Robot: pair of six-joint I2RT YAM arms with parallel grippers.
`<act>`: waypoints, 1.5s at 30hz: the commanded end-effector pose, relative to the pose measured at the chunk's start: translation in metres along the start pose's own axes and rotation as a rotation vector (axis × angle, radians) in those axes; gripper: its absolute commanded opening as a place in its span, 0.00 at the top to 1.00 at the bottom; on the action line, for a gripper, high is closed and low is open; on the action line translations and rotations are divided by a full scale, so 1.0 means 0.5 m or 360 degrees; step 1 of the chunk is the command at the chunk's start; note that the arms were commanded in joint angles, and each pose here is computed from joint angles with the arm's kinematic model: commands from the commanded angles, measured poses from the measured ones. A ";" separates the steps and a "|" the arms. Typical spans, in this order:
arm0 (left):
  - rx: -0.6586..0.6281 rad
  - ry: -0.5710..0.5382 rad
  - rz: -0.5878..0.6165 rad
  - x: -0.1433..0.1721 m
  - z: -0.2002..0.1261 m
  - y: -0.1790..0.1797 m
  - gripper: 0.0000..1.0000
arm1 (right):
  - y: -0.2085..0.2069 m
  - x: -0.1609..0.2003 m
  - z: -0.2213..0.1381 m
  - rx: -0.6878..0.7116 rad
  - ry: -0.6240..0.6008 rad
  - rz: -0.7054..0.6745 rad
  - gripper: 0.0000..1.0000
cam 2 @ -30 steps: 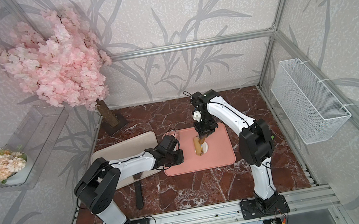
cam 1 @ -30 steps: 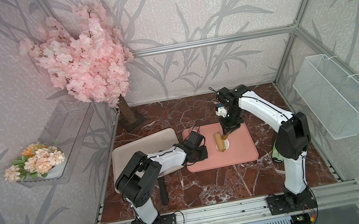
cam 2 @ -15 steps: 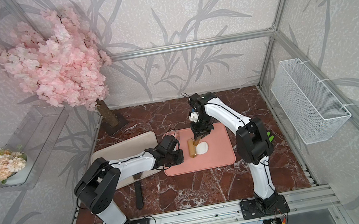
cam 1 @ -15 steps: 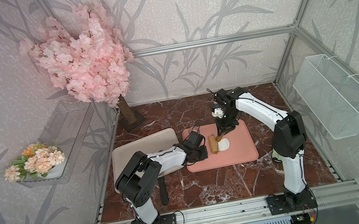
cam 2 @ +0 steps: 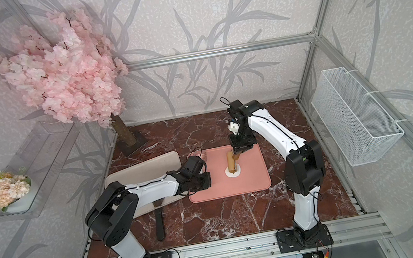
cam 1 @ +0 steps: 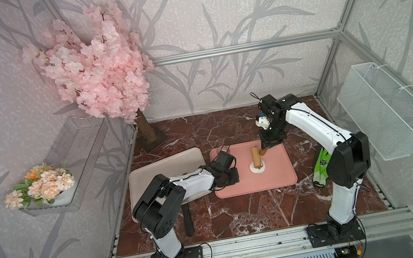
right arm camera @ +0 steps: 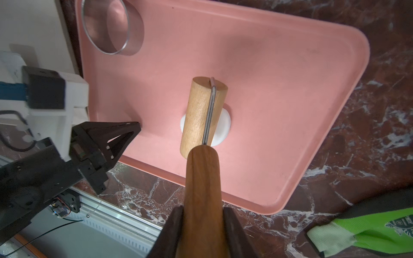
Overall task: Roll out the dumpling wrappers from the dough
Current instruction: Flatten out the dough on the work surface.
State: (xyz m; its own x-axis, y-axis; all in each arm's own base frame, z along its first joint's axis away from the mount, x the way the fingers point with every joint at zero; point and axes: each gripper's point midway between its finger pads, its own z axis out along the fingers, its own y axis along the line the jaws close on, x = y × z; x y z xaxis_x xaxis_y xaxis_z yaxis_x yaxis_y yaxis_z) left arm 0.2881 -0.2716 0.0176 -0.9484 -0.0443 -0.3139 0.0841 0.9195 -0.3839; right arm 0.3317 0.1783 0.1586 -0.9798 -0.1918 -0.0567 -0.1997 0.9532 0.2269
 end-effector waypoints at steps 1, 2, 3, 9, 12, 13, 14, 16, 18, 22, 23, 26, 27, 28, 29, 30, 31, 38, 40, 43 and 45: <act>-0.0290 0.0282 -0.0030 0.110 0.026 0.104 1.00 | -0.021 0.016 0.028 0.0049 0.0069 -0.0004 1.00; -0.0290 0.0280 -0.0031 0.109 0.026 0.104 1.00 | -0.032 0.020 0.040 0.0061 0.0093 0.0017 1.00; -0.0290 0.0279 -0.0029 0.109 0.027 0.104 1.00 | -0.044 0.026 0.050 0.0084 0.0118 0.0035 1.00; -0.0289 0.0276 -0.0028 0.110 0.025 0.105 1.00 | -0.105 0.073 0.072 0.0254 0.0228 0.0076 1.00; -0.0284 0.0283 -0.0024 0.111 0.028 0.104 1.00 | -0.132 0.087 0.071 0.0292 0.0242 0.0128 1.00; -0.0284 0.0279 -0.0024 0.110 0.028 0.104 1.00 | -0.137 0.090 0.072 0.0290 0.0239 0.0139 1.00; -0.0284 0.0278 -0.0024 0.109 0.027 0.103 1.00 | -0.139 0.092 0.072 0.0293 0.0236 0.0143 1.00; -0.0284 0.0281 -0.0022 0.110 0.028 0.104 1.00 | -0.145 0.098 0.073 0.0298 0.0245 0.0152 1.00; -0.0287 0.0284 -0.0020 0.111 0.028 0.104 1.00 | -0.151 0.102 0.075 0.0307 0.0253 0.0158 1.00; -0.0287 0.0279 -0.0021 0.111 0.027 0.105 1.00 | -0.161 0.106 0.075 0.0308 0.0261 0.0173 1.00; -0.0288 0.0276 -0.0023 0.110 0.027 0.105 1.00 | -0.163 0.107 0.076 0.0313 0.0266 0.0173 1.00; -0.0289 0.0275 -0.0022 0.110 0.026 0.105 1.00 | -0.170 0.114 0.072 0.0314 0.0265 0.0190 1.00; -0.0290 0.0273 -0.0025 0.109 0.026 0.105 1.00 | -0.174 0.116 0.070 0.0316 0.0262 0.0196 1.00; -0.0291 0.0274 -0.0025 0.110 0.026 0.106 1.00 | -0.177 0.118 0.068 0.0317 0.0258 0.0202 1.00; -0.0288 0.0274 -0.0025 0.109 0.026 0.104 1.00 | -0.181 0.120 0.066 0.0321 0.0254 0.0210 1.00; -0.0290 0.0277 -0.0023 0.110 0.027 0.105 1.00 | -0.183 0.122 0.063 0.0323 0.0253 0.0216 1.00; -0.0289 0.0277 -0.0023 0.109 0.028 0.105 1.00 | -0.184 0.124 0.062 0.0320 0.0248 0.0220 1.00; -0.0288 0.0282 -0.0019 0.110 0.030 0.105 1.00 | -0.187 0.130 0.059 0.0320 0.0240 0.0224 1.00; -0.0290 0.0283 -0.0019 0.111 0.031 0.106 1.00 | -0.188 0.128 0.061 0.0324 0.0250 0.0224 1.00; -0.0288 0.0281 -0.0023 0.111 0.029 0.106 1.00 | -0.194 0.132 0.066 0.0345 0.0266 0.0225 1.00; -0.0290 0.0278 -0.0026 0.112 0.028 0.107 1.00 | -0.196 0.134 0.066 0.0344 0.0267 0.0231 1.00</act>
State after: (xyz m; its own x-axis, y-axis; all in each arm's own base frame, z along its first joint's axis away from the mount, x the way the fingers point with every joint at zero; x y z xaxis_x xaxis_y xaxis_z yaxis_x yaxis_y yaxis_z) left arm 0.2883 -0.2716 0.0176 -0.9482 -0.0445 -0.3146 0.0843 0.9195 -0.3840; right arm 0.3112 0.1380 0.1330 -0.9942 -0.1016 -0.0344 -0.1072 0.9538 0.2808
